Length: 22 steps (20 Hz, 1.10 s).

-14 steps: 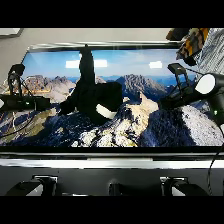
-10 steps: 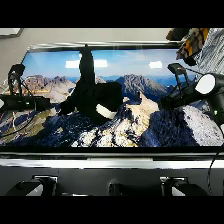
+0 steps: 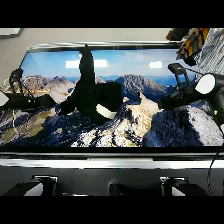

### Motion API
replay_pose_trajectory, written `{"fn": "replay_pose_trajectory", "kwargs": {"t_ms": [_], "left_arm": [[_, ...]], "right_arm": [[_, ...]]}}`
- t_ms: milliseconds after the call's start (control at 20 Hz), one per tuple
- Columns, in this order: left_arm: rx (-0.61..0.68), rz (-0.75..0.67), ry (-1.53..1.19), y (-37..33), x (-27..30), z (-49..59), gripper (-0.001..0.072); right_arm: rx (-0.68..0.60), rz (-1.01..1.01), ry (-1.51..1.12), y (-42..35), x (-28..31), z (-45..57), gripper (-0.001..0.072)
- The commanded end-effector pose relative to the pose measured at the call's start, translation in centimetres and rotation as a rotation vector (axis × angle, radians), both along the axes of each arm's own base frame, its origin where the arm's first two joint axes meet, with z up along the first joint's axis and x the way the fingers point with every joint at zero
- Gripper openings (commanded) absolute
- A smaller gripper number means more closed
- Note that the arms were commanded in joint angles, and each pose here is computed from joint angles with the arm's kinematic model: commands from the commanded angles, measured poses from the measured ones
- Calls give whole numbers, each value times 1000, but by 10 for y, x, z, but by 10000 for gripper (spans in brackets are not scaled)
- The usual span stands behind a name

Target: Fold the clothes and pants, and hang the long-sleeved shirts on hangers.

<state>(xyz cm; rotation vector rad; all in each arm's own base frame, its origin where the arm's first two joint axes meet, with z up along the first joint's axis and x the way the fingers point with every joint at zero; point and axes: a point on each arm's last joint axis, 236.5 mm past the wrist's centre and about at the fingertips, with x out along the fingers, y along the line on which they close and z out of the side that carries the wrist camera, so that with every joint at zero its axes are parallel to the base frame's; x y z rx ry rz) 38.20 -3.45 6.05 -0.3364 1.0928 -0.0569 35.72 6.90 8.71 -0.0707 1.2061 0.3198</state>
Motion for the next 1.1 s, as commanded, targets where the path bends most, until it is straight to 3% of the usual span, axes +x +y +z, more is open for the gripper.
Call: {"fn": "replay_pose_trajectory", "kwargs": {"t_ms": [0,250,550,600,650,750,800,850,900,1050], "left_arm": [[-195,92,45,9,32,-41,720],[-347,117,137,-3,56,-112,720],[-343,126,166,-18,67,-154,713],[-343,122,170,-20,67,-156,498],[-340,108,171,-22,65,-156,68],[-335,94,168,-22,65,-155,36],[-336,94,167,-22,65,-154,37],[-335,95,164,-21,65,-153,36],[-336,96,160,-20,66,-151,36],[-334,94,150,-20,67,-147,36]], "right_arm": [[0,2,0,0,0,0,54],[2,-3,-26,1,6,2,54],[12,-8,-56,2,12,5,54],[17,-9,-63,3,14,6,54],[20,-14,-69,3,15,7,54],[69,-57,-20,11,7,5,71],[131,-100,8,21,6,5,234],[183,-148,48,29,3,0,521],[255,-190,103,42,1,-10,670],[533,-236,255,104,1,-47,668]]}}
